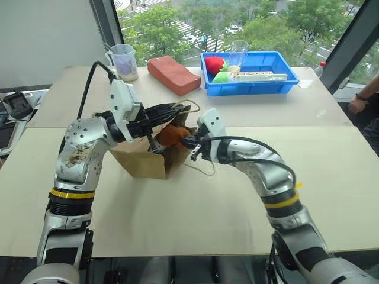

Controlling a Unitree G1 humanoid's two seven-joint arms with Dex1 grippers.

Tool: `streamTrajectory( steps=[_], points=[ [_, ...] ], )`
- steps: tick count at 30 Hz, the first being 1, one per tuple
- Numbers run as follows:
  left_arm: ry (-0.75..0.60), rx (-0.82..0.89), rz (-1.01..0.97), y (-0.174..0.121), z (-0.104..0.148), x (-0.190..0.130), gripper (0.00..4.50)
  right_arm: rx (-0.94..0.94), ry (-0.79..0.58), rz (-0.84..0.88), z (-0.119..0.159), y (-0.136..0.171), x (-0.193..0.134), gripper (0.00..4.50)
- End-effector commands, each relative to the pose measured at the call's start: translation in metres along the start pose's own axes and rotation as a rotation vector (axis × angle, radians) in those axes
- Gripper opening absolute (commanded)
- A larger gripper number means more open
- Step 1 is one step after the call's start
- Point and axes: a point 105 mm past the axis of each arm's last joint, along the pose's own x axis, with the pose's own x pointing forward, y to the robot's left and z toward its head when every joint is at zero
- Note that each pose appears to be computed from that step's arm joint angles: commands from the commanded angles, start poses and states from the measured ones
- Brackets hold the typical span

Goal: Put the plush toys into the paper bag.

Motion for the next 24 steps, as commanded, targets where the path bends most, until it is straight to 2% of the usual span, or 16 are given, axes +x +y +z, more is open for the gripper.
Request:
streamTrajectory(
  steps=[1,5,10,18,21,24],
  points=[
    [-0.027,0.052,-0.011,-0.001,0.013,0.0,0.0,-0.015,-0.091,-0.048,0.022,-0.007,0.009,0.02],
    [-0.03,0.051,-0.013,-0.001,0.014,0.001,0.0,0.005,-0.072,-0.044,0.009,-0.007,0.02,0.02],
    [-0.028,0.053,-0.01,-0.001,0.014,0.0,0.0,0.012,-0.085,-0.035,0.007,-0.01,0.019,1.62],
    [-0.023,0.053,0.001,0.0,0.013,-0.001,0.0,-0.014,-0.112,0.0,0.012,-0.011,-0.009,4.37],
    [-0.024,0.054,0.005,0.001,0.013,0.0,0.0,-0.021,-0.114,0.026,0.014,-0.011,-0.03,4.44],
    [-0.024,0.056,0.006,0.002,0.013,0.0,0.0,-0.061,-0.042,0.114,0.0,-0.003,-0.054,4.44]
  ],
)
